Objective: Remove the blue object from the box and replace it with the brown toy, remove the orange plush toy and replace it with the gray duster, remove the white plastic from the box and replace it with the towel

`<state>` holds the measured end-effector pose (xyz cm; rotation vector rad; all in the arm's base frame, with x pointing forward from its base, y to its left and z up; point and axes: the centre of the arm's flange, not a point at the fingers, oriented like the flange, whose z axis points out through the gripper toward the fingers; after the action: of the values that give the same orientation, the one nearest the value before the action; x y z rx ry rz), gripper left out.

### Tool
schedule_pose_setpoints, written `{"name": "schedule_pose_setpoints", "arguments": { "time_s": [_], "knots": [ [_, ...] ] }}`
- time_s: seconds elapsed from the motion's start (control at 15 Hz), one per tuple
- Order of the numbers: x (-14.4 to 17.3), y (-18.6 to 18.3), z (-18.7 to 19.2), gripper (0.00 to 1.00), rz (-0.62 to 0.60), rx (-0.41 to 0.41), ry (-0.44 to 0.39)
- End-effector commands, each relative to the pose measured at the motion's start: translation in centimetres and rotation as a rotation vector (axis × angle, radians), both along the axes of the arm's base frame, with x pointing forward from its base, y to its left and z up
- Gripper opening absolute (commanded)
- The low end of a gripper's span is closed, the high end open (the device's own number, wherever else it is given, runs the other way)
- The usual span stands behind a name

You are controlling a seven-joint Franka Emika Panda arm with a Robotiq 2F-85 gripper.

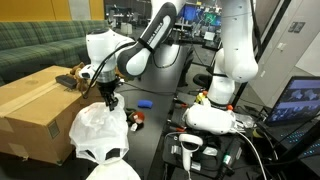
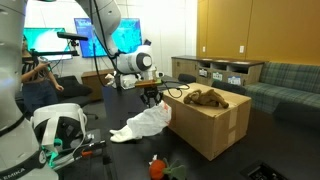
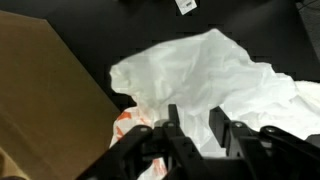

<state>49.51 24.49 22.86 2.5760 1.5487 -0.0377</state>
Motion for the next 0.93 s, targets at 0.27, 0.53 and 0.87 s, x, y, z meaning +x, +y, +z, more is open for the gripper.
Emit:
{"name": "schedule_pose_setpoints", "arguments": {
  "time_s": [0.27,0.53,0.87],
  "knots": [
    [-3.5,-3.1,-0.2,0.99,-0.031,-0.072,0.069],
    [-6.6,-4.9,-0.8,1.00,-0.079,-0.115,0.106],
    [-10.0,-5.9,-2.9,1.00,-0.090,-0.153,0.153]
  ]
}}
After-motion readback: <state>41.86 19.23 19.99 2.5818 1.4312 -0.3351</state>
